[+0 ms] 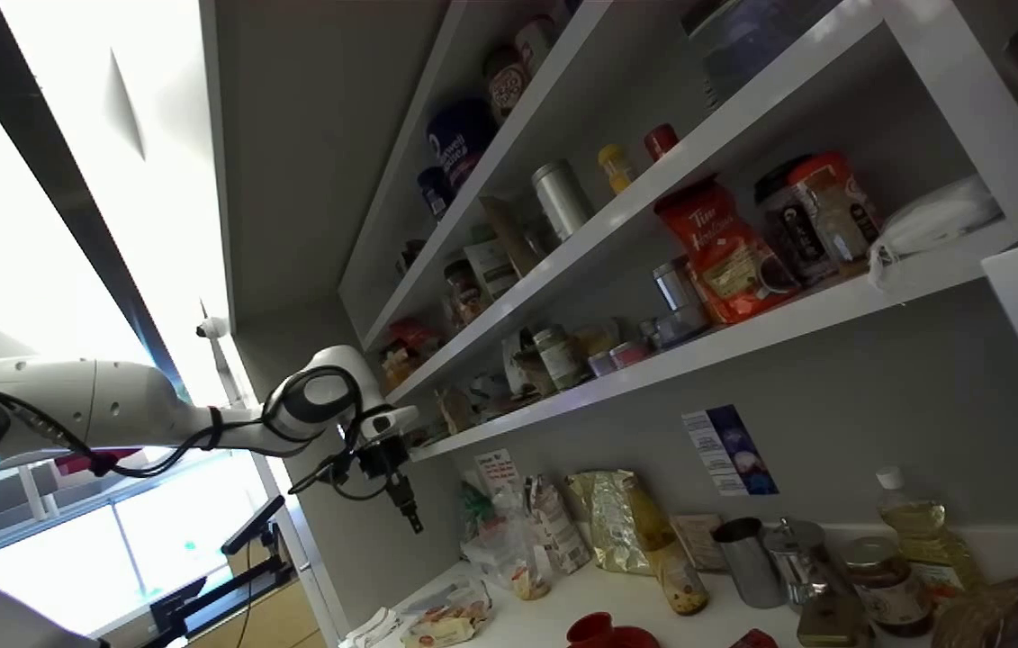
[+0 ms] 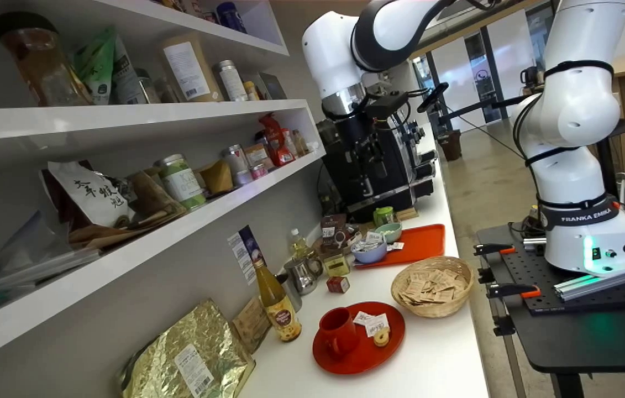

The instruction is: Put the orange packet on the shelf

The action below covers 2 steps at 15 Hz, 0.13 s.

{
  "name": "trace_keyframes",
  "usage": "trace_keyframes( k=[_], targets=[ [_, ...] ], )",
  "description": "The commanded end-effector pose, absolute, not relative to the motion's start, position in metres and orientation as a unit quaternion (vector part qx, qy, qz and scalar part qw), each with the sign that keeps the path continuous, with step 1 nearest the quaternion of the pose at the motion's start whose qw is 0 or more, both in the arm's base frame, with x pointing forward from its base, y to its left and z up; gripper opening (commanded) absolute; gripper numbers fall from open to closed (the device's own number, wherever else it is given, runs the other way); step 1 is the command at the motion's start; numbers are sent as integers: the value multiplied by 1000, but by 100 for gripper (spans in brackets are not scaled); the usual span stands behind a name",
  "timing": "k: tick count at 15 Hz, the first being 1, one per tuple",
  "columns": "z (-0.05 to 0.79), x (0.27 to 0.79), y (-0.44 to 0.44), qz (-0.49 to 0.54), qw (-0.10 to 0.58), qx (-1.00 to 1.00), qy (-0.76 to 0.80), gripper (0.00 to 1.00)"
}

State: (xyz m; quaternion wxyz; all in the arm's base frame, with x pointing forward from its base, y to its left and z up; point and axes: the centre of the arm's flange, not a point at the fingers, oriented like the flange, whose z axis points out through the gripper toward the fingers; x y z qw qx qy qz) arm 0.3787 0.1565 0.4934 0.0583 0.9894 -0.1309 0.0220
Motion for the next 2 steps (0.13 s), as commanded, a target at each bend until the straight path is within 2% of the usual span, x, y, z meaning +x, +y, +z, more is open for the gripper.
trace_keyframes(
  k=[1, 2],
  targets=[
    [493, 378, 155, 22, 58, 989, -132, 100],
    [495, 378, 154, 23, 57, 989, -134, 100]
  ],
)
